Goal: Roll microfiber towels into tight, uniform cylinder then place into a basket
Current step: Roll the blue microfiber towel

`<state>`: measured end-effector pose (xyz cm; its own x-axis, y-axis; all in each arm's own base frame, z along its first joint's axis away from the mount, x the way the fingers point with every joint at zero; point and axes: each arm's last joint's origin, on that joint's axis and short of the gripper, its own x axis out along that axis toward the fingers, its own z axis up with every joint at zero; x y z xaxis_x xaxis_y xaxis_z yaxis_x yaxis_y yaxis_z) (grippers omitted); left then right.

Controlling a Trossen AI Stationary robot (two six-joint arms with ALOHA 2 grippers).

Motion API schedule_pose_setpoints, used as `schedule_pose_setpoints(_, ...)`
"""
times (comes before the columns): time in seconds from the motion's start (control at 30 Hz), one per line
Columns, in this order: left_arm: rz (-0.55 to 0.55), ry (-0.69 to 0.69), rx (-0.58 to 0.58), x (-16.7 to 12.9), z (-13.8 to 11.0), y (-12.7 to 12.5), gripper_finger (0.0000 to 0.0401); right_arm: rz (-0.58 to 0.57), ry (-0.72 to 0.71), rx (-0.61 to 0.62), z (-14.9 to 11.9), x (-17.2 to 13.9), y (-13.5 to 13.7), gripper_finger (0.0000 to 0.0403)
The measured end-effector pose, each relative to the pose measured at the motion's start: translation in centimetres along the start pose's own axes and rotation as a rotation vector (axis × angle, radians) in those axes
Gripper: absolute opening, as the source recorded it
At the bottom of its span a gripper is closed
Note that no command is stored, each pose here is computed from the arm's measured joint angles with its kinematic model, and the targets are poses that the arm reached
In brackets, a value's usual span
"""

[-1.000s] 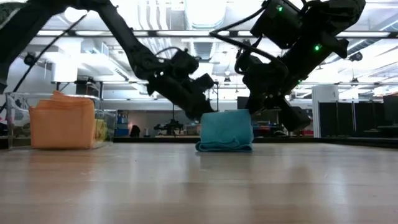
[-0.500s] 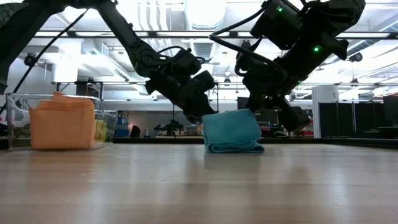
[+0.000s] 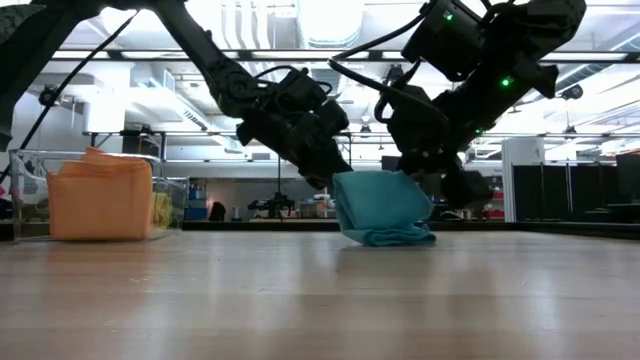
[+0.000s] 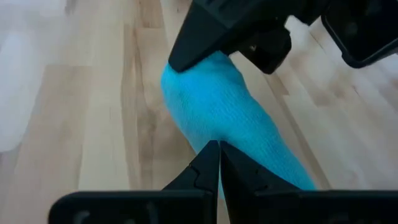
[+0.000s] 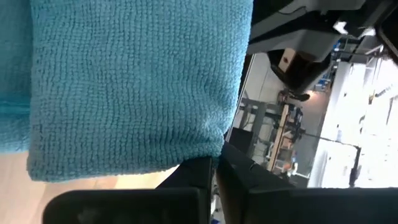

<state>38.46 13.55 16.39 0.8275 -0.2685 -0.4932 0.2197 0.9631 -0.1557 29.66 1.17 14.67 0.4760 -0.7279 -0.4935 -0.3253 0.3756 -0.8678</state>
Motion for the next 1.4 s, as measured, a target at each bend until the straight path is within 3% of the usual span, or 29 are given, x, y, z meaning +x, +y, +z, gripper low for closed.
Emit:
schedule_pose_setpoints(0.43, 0.12, 0.023, 0.04, -0.8, 0.3, 1.4, 0.0, 0.035, 0.037, 0.268, -1.3, 2.4, -0.8, 0.0008)
schedule_pose_setpoints(0.77, 0.193, 0.055, 0.0, -3.4, 0.5, 2.9, 0.0, -0.029, 0.069, 0.434, -2.0, 5.1, -1.8, 0.0008)
schedule_pose_setpoints(1.03, 0.392, 0.058, 0.043, -5.1, 2.0, 2.8, 0.0, -0.089, 0.149, 0.653, -3.2, 6.1, -2.4, 0.0008)
schedule_pose_setpoints(1.2, 0.371, 0.052, 0.054, -4.9, 2.3, 2.0, 0.0, -0.116, 0.176, 0.679, -3.3, 6.1, -2.4, 0.0008)
schedule_pose_setpoints(1.4, 0.24, 0.069, 0.077, -3.2, 1.5, 0.1, 0.0, -0.114, 0.18, 0.702, -3.4, 6.1, -2.3, 0.0008)
